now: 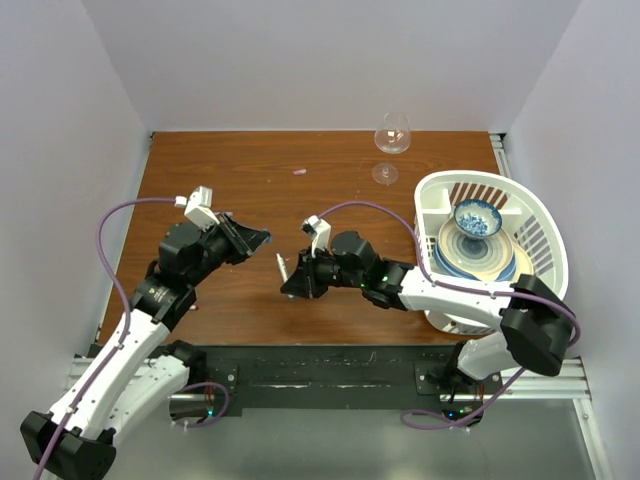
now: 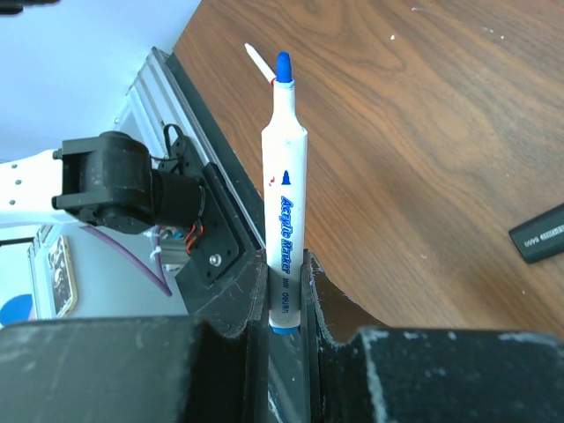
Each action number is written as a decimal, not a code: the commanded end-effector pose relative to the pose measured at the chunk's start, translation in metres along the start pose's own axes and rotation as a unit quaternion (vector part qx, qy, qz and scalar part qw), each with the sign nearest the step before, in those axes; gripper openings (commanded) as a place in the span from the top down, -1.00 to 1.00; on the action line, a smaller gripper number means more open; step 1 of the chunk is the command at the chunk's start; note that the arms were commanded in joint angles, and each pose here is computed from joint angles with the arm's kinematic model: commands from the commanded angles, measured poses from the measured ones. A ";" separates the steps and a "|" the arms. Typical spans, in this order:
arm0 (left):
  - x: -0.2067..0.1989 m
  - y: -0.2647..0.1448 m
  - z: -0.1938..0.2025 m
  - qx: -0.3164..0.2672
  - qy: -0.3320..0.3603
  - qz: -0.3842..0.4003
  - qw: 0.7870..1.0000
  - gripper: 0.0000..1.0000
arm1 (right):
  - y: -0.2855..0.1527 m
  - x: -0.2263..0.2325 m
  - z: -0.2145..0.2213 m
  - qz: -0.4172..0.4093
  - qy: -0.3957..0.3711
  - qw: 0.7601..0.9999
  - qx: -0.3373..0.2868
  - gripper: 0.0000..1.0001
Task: Insert the pens into the pen caps
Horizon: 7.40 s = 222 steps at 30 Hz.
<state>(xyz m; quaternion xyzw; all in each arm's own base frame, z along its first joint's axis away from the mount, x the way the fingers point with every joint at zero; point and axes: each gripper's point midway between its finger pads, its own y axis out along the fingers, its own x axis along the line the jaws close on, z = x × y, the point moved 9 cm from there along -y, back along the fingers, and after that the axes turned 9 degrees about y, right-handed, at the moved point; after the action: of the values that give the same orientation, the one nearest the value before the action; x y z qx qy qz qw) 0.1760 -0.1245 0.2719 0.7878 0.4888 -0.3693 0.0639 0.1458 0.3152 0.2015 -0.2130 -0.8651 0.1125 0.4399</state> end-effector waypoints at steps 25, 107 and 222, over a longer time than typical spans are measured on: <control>0.004 -0.002 0.005 -0.005 0.006 0.000 1.000 1.00 | 0.009 0.022 -0.016 -0.027 -0.005 0.999 -0.025 1.00; 0.015 -0.007 0.020 0.038 0.031 -0.016 0.999 1.00 | 0.014 0.034 -0.054 0.077 -0.061 0.994 -0.053 1.00; -0.032 -0.044 0.039 0.099 -0.011 0.334 0.937 1.00 | -0.059 0.113 -0.183 -0.137 -0.241 0.949 -0.150 1.00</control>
<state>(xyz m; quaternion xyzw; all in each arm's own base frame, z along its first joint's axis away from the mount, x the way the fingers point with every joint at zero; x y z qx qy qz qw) 0.1422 -0.1297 0.3128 0.8881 0.2934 -0.2753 0.2224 0.1697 0.3046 0.3145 -0.0651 -0.9224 0.1737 0.3389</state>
